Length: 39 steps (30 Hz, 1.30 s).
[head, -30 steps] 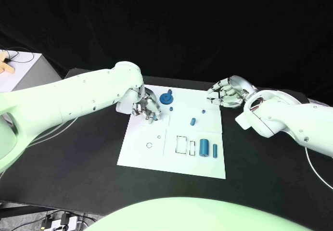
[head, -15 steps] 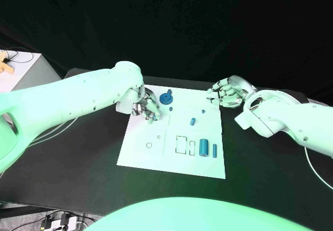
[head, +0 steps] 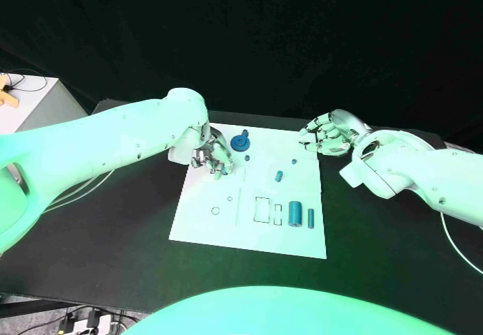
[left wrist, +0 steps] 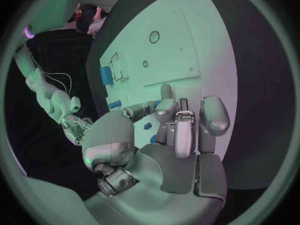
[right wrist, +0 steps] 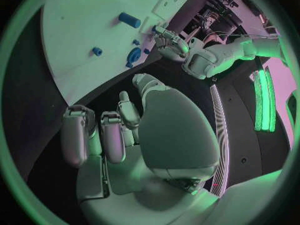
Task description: Assemble the parts on the task board
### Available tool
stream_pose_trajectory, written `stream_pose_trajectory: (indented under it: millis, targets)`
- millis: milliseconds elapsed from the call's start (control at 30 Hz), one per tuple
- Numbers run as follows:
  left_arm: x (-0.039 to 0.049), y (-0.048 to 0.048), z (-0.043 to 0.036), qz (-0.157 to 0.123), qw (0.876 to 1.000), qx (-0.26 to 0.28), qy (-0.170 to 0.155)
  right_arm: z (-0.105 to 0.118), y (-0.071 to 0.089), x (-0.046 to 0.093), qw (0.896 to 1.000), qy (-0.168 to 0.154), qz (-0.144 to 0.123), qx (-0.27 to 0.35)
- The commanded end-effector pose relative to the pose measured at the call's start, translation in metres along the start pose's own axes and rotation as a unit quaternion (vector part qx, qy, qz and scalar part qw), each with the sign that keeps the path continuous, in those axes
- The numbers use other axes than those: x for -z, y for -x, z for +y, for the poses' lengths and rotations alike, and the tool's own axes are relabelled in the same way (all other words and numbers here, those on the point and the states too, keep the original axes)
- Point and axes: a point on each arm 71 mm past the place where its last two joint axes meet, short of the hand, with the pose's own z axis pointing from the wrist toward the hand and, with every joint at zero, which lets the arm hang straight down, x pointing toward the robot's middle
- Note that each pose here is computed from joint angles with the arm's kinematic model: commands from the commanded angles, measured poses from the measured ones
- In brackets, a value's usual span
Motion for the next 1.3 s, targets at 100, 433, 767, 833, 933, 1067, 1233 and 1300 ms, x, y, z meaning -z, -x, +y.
stream_pose_trajectory:
  millis: [100,433,767,833,933,1067,1233,1300]
  targets:
    - [-0.0084,-0.0073,-0.0031,0.027,1.0,-0.012,0.005,0.0,-0.001,0.001,1.0,0.005,0.007,0.005]
    - [-0.015,-0.0071,-0.0056,0.038,0.999,-0.013,0.012,0.001,-0.001,0.001,1.0,0.005,0.007,0.005]
    - [-0.0191,-0.0064,-0.0061,0.036,0.999,-0.007,0.017,0.001,-0.001,0.001,1.0,0.006,0.007,0.005]
    - [-0.0195,-0.0062,-0.0055,0.036,0.999,-0.005,0.018,0.001,-0.001,0.001,1.0,0.006,0.007,0.005]
    - [-0.0198,-0.0061,-0.0049,0.037,0.999,-0.004,0.018,0.001,-0.001,0.001,1.0,0.006,0.008,0.005]
    - [-0.02,-0.0062,-0.0047,0.038,0.999,-0.003,0.018,0.001,-0.001,0.001,1.0,0.006,0.008,0.005]
    - [-0.0198,-0.0064,-0.0038,0.039,0.999,-0.002,0.017,0.001,-0.001,0.001,1.0,0.005,0.009,0.005]
    - [-0.0197,-0.0063,-0.0034,0.038,0.999,-0.001,0.017,0.001,-0.001,0.001,1.0,0.005,0.009,0.005]
